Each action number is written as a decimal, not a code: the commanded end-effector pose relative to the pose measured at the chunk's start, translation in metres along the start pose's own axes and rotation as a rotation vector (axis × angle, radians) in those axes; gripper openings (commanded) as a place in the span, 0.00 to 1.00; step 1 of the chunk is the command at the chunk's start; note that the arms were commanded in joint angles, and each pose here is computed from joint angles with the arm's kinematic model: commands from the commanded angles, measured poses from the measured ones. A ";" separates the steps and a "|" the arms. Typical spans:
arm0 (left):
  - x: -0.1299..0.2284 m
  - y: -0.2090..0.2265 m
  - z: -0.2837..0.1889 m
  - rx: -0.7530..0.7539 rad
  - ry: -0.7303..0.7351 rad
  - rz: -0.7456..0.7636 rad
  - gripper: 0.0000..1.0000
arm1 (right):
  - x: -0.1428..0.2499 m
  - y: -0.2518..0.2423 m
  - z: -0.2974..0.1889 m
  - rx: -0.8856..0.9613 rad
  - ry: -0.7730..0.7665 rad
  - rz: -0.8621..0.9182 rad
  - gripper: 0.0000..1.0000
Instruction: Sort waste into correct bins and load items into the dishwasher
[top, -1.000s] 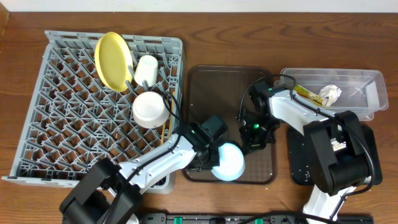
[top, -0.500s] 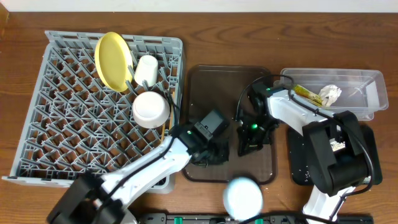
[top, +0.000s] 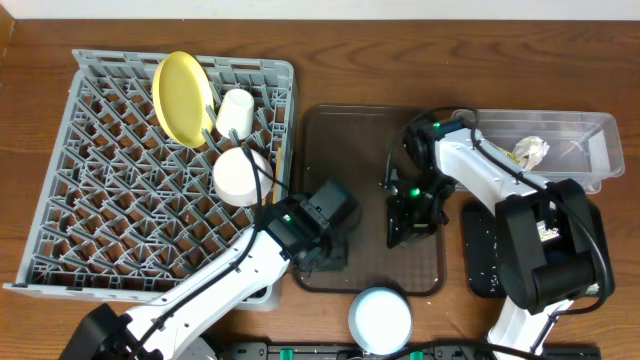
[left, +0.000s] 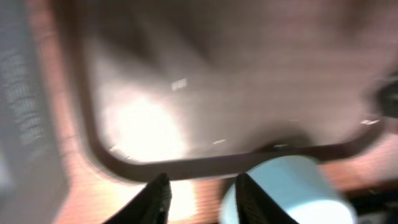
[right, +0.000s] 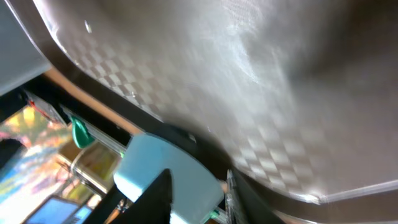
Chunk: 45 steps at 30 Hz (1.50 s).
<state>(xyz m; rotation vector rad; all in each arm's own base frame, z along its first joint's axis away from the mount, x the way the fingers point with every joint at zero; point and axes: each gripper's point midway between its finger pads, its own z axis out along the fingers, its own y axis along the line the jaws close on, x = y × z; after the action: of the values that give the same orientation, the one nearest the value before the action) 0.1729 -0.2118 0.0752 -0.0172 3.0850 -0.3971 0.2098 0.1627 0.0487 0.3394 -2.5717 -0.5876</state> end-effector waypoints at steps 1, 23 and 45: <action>0.000 0.015 -0.012 -0.050 -0.018 -0.014 0.44 | 0.005 -0.008 -0.016 0.013 -0.023 -0.008 0.36; 0.099 0.043 0.030 -0.098 0.306 -0.090 0.51 | 0.081 -0.062 0.024 0.312 0.153 0.388 0.01; 0.106 0.045 0.065 -0.025 0.270 -0.105 0.46 | 0.125 -0.052 0.087 0.440 0.244 0.407 0.01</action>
<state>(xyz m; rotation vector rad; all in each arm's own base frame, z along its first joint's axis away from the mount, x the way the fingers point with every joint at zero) 0.0707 -0.1891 0.0003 -0.1019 3.3630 -0.4030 0.0708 0.0971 0.0076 0.0356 -2.4096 0.1934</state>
